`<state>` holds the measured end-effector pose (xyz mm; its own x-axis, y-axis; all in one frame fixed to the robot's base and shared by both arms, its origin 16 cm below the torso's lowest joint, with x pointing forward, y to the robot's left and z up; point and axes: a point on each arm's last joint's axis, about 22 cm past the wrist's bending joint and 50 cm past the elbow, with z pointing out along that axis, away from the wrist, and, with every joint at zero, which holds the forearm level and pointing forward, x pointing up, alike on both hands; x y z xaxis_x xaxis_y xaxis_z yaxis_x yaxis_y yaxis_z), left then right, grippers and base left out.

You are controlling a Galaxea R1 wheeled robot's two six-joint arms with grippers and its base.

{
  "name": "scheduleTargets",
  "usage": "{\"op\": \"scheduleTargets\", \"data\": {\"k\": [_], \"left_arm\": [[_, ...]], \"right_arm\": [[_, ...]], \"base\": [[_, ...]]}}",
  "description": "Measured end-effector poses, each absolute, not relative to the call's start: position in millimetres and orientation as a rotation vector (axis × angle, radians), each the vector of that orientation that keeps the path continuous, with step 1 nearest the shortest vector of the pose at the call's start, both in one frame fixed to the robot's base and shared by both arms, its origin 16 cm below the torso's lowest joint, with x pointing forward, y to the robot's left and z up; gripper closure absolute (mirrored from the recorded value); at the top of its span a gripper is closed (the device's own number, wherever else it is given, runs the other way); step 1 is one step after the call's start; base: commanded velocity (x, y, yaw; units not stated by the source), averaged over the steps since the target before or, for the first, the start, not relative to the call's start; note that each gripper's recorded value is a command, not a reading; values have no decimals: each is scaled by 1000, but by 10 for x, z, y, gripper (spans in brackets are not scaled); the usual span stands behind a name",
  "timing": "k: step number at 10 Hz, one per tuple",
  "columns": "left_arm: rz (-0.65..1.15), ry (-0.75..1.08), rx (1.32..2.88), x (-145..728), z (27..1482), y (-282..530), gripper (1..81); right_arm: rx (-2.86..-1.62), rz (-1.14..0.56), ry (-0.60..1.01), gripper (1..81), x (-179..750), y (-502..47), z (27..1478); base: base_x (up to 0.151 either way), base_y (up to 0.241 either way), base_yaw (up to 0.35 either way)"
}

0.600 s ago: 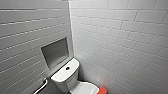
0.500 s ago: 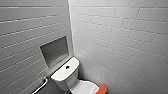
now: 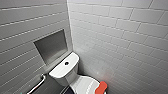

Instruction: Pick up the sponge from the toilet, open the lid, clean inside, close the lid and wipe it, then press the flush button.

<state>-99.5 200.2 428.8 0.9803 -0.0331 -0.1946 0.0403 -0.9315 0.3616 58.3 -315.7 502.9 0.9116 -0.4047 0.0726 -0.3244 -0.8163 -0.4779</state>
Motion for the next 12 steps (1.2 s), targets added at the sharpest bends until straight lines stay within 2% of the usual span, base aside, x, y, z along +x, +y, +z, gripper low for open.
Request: {"op": "scheduleTargets", "data": {"k": [2,5,7,12], "left_arm": [[-314,11,2755,-1017,4264,1957,10],[-284,6,2755,-806,4180,1900,10],[-242,0,2760,-577,4092,1902,10],[-177,-16,2764,-184,3864,1831,10]], "right_arm": [[-2569,-244,526,10,939,-3018,5011],[-2568,-375,475,10,1785,-3254,5041],[-2540,-424,438,10,2296,-3180,5080],[-2529,-495,384,10,2967,-3216,5072]], "base": [[0,0,0],[0,0,0],[0,0,0],[0,0,0]]}}
